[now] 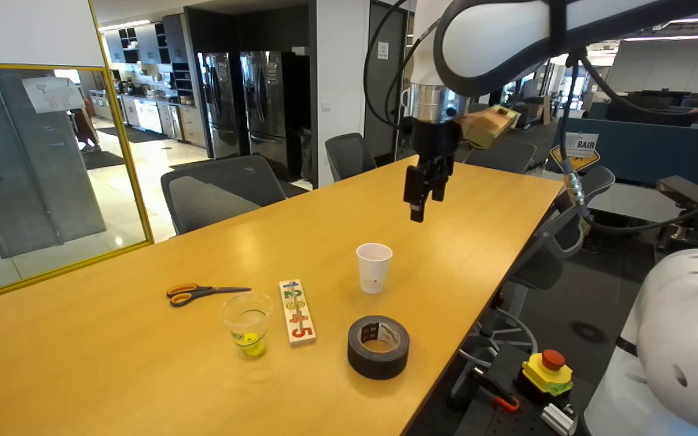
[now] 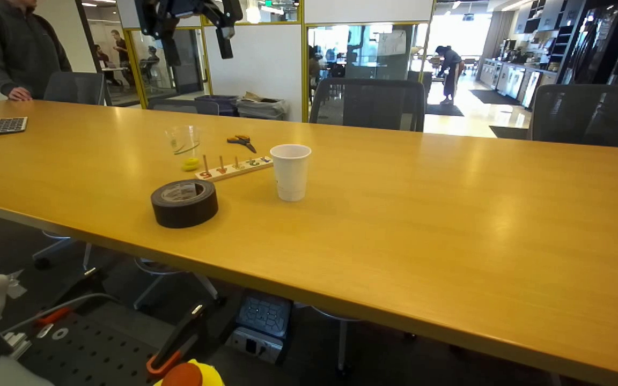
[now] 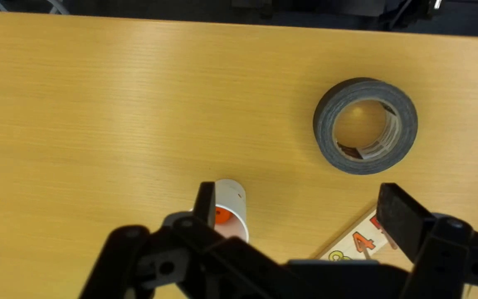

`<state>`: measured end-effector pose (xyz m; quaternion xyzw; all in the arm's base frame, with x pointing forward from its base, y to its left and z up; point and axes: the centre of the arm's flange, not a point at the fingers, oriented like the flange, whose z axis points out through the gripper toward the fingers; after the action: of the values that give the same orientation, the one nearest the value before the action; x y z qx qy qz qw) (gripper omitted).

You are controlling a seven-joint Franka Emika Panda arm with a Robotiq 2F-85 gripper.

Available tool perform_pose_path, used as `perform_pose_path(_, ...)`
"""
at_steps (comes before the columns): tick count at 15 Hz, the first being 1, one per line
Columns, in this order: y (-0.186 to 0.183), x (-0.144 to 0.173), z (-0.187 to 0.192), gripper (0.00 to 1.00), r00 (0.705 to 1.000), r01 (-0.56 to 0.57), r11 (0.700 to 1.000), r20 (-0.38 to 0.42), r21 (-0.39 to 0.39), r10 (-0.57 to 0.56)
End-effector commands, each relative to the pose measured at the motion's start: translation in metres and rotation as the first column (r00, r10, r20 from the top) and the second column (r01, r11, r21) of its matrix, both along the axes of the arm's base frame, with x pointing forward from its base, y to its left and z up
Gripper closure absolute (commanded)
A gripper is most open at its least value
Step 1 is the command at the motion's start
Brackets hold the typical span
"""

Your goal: Pick up the orange and yellow objects from the table and put them in the two cups

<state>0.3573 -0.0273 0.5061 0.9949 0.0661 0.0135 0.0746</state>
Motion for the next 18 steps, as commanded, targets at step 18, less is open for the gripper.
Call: perform_pose_path(18,0.015,-0.043,0.013,0.0,0.981,-0.188,0.964,0.088,0.186,0.174)
